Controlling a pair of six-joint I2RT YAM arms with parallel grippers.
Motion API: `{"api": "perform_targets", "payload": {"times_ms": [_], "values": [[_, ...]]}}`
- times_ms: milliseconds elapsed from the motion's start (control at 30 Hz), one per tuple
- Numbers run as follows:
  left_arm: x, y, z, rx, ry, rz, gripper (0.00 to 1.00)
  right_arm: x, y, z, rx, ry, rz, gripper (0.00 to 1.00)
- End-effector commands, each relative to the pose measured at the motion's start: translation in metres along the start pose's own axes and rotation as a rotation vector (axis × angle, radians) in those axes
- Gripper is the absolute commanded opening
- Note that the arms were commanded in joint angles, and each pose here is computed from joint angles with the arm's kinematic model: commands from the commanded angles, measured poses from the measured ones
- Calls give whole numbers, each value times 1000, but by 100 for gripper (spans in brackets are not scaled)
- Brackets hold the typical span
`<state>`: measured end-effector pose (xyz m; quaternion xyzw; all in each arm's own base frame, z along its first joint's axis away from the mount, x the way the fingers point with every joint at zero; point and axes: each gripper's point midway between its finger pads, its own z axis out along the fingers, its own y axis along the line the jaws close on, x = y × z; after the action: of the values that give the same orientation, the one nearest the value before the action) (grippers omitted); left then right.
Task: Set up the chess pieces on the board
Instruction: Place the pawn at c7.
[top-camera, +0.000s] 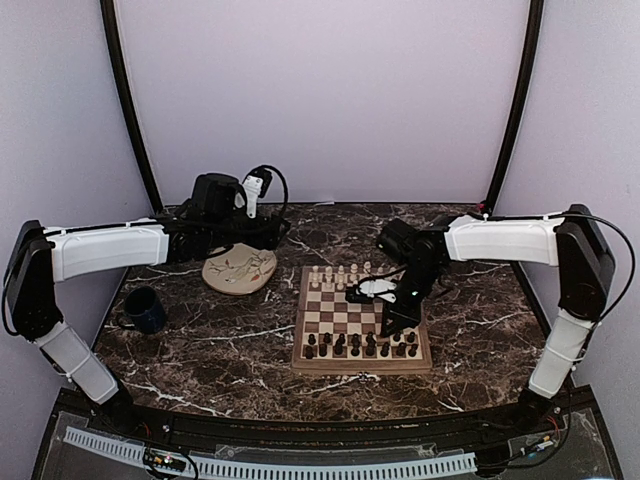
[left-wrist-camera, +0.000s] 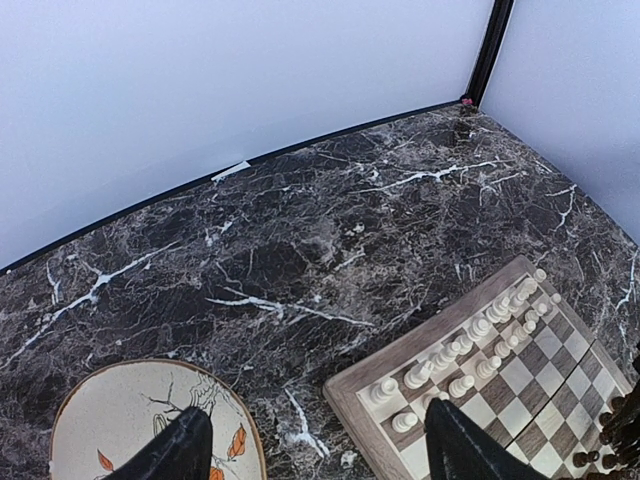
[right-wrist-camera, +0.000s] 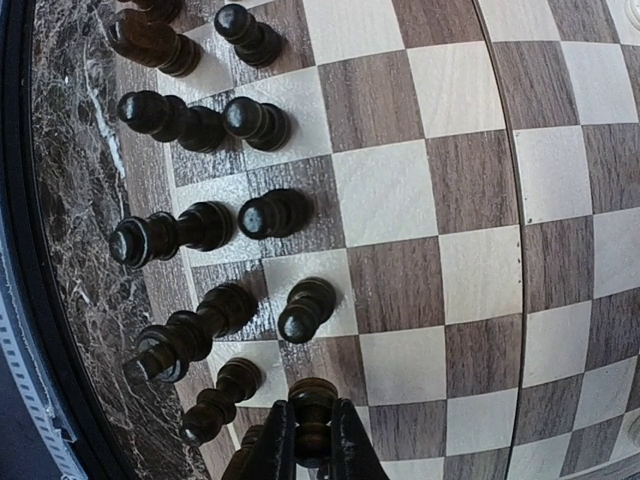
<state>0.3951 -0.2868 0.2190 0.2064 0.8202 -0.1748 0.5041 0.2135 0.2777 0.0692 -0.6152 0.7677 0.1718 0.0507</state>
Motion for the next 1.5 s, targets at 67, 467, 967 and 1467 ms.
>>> {"api": "perform_targets", "payload": {"times_ms": [67, 467, 967, 1467], "values": [[-11, -5, -4, 15, -15, -4, 75, 7, 4, 10, -22, 37, -7, 9], [-12, -6, -4, 14, -13, 0, 75, 8, 7, 16, -33, 51, -12, 11], [-11, -8, -3, 14, -9, 11, 75, 4, 7, 15, -28, 38, -15, 23], [-29, 0, -16, -43, -51, 98, 76, -5, -44, -74, 112, -214, 94, 27]]}}
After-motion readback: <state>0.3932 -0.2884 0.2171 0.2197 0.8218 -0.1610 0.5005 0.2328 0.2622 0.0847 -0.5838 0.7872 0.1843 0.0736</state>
